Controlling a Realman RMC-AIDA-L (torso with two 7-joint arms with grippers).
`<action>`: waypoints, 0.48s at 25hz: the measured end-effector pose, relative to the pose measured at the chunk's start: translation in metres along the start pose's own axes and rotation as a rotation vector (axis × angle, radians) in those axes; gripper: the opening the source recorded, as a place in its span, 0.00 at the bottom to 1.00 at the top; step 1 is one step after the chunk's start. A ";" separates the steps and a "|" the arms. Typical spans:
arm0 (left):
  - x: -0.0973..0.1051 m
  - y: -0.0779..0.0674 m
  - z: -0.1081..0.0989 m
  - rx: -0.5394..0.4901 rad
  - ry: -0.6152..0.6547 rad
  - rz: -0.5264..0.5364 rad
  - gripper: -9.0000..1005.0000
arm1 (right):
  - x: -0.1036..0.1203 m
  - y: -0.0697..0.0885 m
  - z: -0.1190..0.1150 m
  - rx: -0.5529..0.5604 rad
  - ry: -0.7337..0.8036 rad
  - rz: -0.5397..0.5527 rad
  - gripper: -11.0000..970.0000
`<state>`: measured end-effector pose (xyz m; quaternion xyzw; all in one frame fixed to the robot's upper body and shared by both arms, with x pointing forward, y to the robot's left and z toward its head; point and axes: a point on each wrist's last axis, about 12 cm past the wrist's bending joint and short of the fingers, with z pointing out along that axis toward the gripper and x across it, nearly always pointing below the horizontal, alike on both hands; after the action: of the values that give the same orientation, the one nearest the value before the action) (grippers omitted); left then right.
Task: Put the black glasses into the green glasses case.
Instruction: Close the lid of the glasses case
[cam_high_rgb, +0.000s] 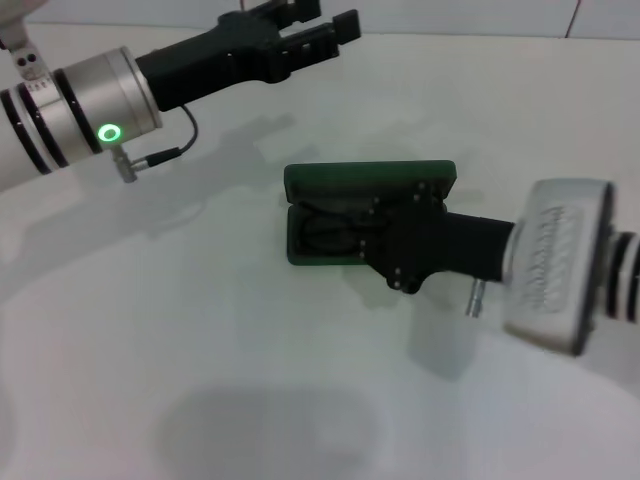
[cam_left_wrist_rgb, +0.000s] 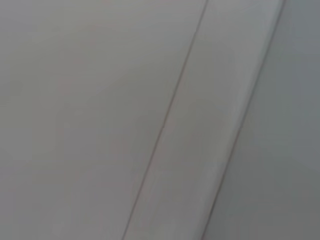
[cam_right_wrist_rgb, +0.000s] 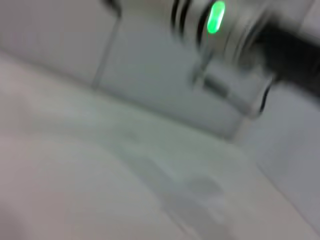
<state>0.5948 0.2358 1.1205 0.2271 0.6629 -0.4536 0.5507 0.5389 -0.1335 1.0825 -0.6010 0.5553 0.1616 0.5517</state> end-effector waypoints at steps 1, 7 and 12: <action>0.000 0.002 -0.001 -0.010 0.009 -0.005 0.78 | -0.002 -0.003 -0.005 -0.023 -0.033 0.022 0.17; 0.001 0.017 0.015 -0.112 0.186 -0.041 0.78 | 0.013 -0.032 -0.054 -0.182 -0.080 0.195 0.18; 0.000 0.023 0.033 -0.161 0.361 -0.023 0.78 | 0.034 -0.060 -0.112 -0.069 -0.193 0.389 0.20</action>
<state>0.6310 0.2188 1.1130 0.2523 0.7875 -0.3572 0.4342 0.5544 -0.2578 1.1219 -0.4828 0.5996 0.3408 0.5397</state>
